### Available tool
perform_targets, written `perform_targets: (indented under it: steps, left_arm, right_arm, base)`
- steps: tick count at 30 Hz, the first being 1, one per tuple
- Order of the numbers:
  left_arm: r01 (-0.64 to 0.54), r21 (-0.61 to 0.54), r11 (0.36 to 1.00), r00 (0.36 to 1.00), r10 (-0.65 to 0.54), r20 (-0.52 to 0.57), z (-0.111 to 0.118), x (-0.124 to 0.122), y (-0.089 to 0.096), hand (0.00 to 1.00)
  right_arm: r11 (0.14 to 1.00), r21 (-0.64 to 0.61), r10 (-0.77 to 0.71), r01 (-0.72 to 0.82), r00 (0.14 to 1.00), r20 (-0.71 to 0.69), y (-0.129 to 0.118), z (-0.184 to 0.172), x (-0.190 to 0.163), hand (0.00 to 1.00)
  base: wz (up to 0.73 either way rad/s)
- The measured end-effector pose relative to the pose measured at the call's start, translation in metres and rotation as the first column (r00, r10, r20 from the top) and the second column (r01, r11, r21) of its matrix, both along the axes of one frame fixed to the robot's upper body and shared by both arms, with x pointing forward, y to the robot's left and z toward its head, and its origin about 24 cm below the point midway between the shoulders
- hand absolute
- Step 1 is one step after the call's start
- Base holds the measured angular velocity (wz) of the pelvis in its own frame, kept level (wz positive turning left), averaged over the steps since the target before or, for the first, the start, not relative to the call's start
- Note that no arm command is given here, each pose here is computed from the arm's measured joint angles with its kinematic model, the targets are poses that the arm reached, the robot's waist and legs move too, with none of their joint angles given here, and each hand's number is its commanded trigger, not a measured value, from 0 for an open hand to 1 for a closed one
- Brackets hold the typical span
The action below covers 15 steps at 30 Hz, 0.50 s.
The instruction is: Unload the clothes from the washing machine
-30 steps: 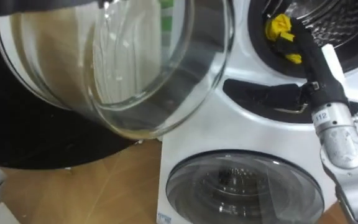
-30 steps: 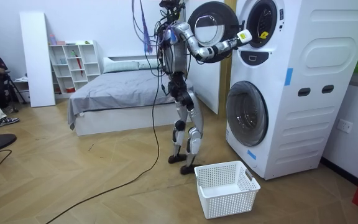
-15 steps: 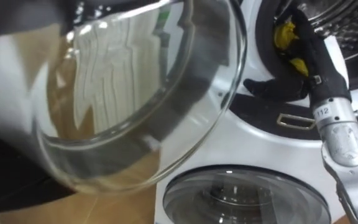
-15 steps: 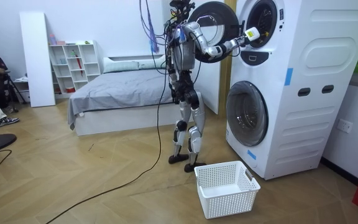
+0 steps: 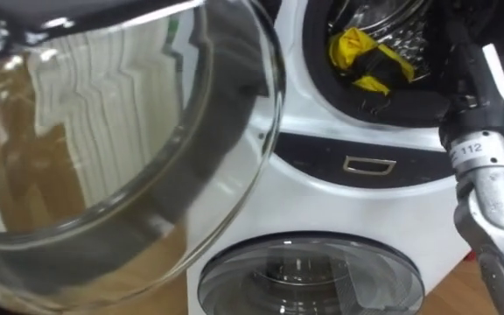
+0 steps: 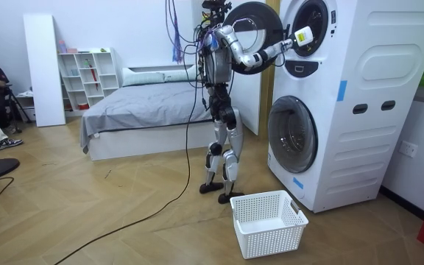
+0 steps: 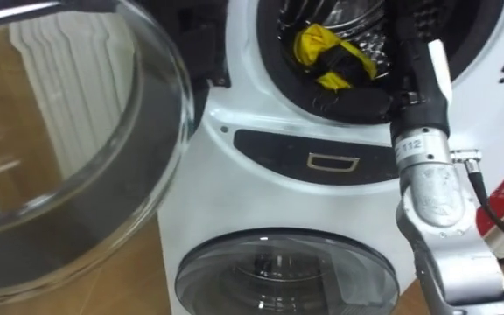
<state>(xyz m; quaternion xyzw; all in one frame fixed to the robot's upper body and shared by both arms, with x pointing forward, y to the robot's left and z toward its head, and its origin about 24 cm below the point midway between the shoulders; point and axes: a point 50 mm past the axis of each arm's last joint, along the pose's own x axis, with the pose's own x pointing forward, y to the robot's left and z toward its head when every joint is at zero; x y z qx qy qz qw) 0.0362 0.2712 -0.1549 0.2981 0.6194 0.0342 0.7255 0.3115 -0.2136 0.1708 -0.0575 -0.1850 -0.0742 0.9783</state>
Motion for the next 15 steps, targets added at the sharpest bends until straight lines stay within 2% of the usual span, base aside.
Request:
perform_targets:
  steps: [7, 15]
  left_arm:
    - [-0.004, 0.009, 1.0, 0.999, 0.004, -0.04, -0.002, -0.015, -0.005, 0.0]
    - [-0.008, -0.004, 1.0, 0.999, 0.008, -0.043, -0.004, -0.016, -0.009, 0.0]
  right_arm:
    - [0.999, 0.029, -0.037, 0.036, 0.999, 0.036, -0.009, 0.008, -0.003, 0.0]
    - [0.999, 0.032, -0.042, 0.041, 0.999, 0.035, -0.01, 0.008, -0.003, 0.0]
  base:
    - [-0.03]
    - [0.0]
